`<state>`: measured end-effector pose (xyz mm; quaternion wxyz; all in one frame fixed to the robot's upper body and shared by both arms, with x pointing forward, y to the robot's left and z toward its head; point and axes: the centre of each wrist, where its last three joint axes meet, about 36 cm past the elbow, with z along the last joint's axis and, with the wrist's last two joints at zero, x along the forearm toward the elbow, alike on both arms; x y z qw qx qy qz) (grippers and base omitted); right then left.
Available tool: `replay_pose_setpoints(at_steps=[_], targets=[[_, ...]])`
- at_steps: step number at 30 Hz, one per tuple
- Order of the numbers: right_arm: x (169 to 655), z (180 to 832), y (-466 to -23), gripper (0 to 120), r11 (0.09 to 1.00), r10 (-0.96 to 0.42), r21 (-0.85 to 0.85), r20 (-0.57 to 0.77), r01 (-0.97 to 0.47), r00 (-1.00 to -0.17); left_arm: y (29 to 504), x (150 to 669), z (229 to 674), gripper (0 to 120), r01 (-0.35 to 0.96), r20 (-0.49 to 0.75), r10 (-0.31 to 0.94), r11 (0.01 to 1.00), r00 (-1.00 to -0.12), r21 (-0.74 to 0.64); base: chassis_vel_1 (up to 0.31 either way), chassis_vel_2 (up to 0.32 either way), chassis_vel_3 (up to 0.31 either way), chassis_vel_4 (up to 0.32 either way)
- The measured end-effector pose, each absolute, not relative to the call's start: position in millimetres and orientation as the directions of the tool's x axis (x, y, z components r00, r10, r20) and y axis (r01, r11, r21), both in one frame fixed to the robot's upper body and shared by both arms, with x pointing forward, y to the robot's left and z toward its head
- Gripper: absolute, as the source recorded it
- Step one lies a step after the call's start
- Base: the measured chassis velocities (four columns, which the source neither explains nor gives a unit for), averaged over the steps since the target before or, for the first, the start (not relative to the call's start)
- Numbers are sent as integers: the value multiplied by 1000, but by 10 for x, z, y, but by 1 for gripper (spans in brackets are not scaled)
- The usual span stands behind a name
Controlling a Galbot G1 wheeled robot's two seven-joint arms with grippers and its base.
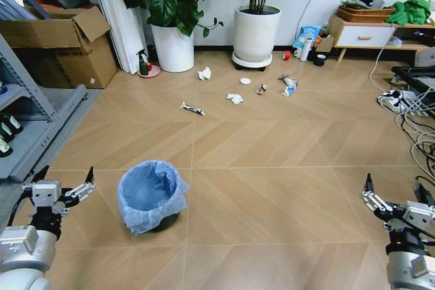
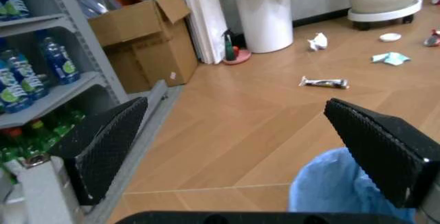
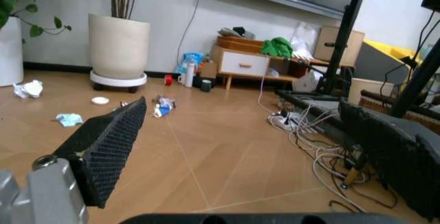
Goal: Pick up the trash bin and place the garbage on the floor into it.
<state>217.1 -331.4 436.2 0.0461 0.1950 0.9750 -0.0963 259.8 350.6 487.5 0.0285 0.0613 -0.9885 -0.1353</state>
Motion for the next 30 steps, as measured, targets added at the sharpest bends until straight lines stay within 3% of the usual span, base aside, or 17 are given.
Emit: replay_pose_setpoints(at_steps=[5, 12, 22, 30], targets=[[2186, 4378, -3302, 100, 912, 354, -171, -128, 372, -927, 3420, 2580, 4858, 100, -89, 51, -105, 963, -993, 253, 0, 0, 0, 0], [2253, 4472, -3170, 100, 965, 197, -145, -157, 220, -968, 3406, 2555, 4816, 100, 28, 79, 8, 968, -997, 251, 0, 0, 0, 0], [2301, 4581, -3142, 100, 961, 201, -158, -171, 228, -965, 3304, 2588, 4796, 100, 115, 3, 116, 983, -993, 145, 0, 0, 0, 0], [2310, 4587, -3123, 100, 956, 206, -177, -173, 236, -963, 3323, 2597, 4750, 100, 118, 10, 118, 983, -993, 141, 0, 0, 0, 0]])
